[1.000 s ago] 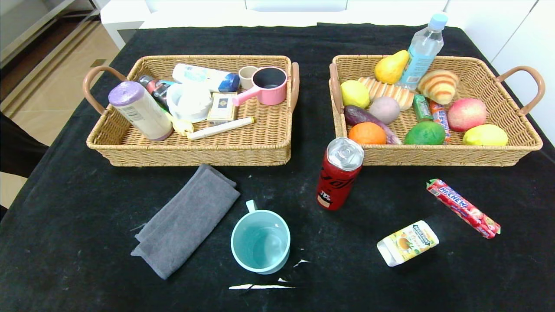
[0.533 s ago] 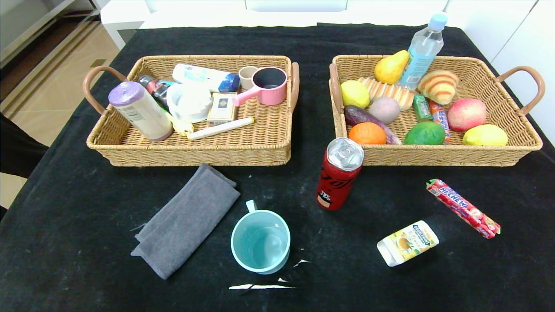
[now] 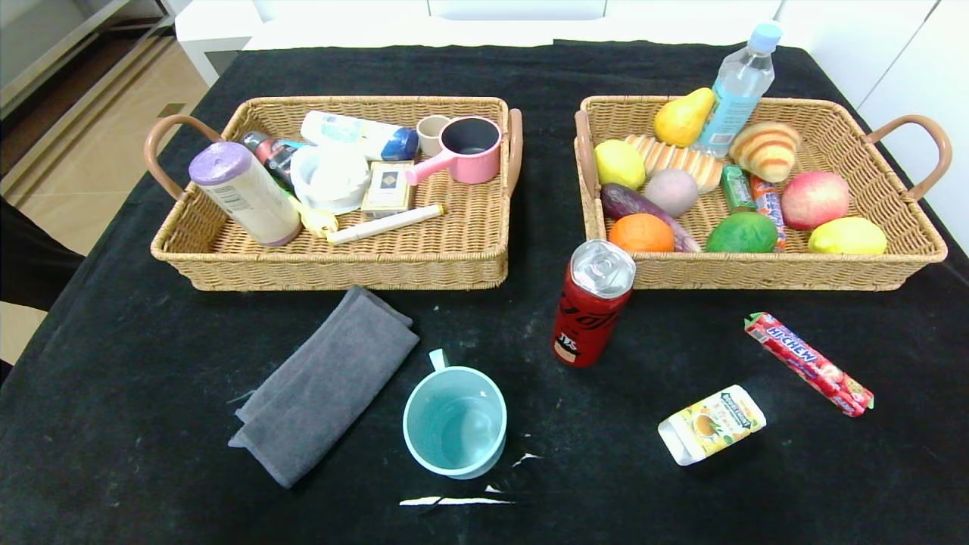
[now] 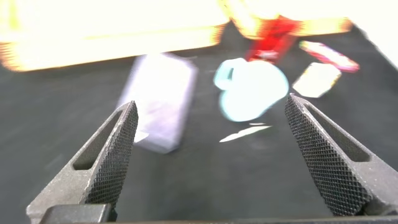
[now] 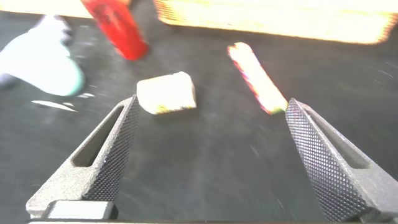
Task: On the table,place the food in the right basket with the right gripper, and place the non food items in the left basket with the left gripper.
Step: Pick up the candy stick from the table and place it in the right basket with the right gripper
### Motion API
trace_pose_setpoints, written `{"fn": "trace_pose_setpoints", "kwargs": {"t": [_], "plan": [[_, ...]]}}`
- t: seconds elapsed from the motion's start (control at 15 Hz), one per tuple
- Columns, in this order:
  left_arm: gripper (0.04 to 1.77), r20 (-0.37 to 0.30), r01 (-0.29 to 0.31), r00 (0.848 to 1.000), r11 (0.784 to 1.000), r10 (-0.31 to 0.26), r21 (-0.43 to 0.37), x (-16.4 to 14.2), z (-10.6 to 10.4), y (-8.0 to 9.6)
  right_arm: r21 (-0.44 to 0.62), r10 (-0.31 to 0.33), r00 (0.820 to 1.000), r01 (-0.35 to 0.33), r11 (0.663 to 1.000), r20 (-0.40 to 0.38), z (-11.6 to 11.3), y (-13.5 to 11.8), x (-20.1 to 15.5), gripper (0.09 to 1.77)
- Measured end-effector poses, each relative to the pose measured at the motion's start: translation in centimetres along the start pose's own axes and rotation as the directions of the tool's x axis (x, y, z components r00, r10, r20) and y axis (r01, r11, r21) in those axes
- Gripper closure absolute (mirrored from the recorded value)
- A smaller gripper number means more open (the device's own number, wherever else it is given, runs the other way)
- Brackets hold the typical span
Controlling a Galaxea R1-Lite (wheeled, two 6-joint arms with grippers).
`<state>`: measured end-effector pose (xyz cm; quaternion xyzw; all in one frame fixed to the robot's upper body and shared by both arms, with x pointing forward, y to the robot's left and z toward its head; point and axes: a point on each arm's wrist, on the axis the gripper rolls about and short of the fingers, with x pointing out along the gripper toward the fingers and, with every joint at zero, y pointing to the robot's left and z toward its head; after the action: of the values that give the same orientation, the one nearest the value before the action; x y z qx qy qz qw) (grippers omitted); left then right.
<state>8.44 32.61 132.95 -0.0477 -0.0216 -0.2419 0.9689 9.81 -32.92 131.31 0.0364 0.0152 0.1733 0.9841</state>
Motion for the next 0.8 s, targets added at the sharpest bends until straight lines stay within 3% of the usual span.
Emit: {"fn": "trace_pose_setpoints", "kwargs": {"t": [0.13,0.2,0.33,0.53,0.8], "plan": [[0.09,-0.069,0.138,0.988,0.99,-0.139,-0.028,2.3,1.6,0.5,0.025,0.077,0.997,-0.077,0.997,-0.025,2.2,-0.3,1.9,0.15],[0.09,-0.106,0.203,0.973,0.978,-0.206,-0.04,3.6,2.1,0.5,0.041,0.12,0.992,-0.118,0.992,-0.039,3.0,-0.4,3.0,0.15],[0.09,-0.174,0.296,0.937,0.953,-0.304,-0.067,6.2,2.7,0.4,0.059,0.121,0.991,-0.118,0.991,-0.058,4.1,-0.5,5.1,0.15],[0.09,-0.233,0.382,0.89,0.92,-0.392,-0.088,9.6,3.7,-0.3,0.064,0.13,0.989,-0.125,0.99,-0.071,5.0,0.0,8.3,0.15],[0.09,-0.251,0.42,0.867,0.902,-0.431,-0.098,13.2,3.9,-1.0,0.07,0.177,0.975,-0.168,0.983,-0.138,4.8,0.8,11.3,0.15]]}}
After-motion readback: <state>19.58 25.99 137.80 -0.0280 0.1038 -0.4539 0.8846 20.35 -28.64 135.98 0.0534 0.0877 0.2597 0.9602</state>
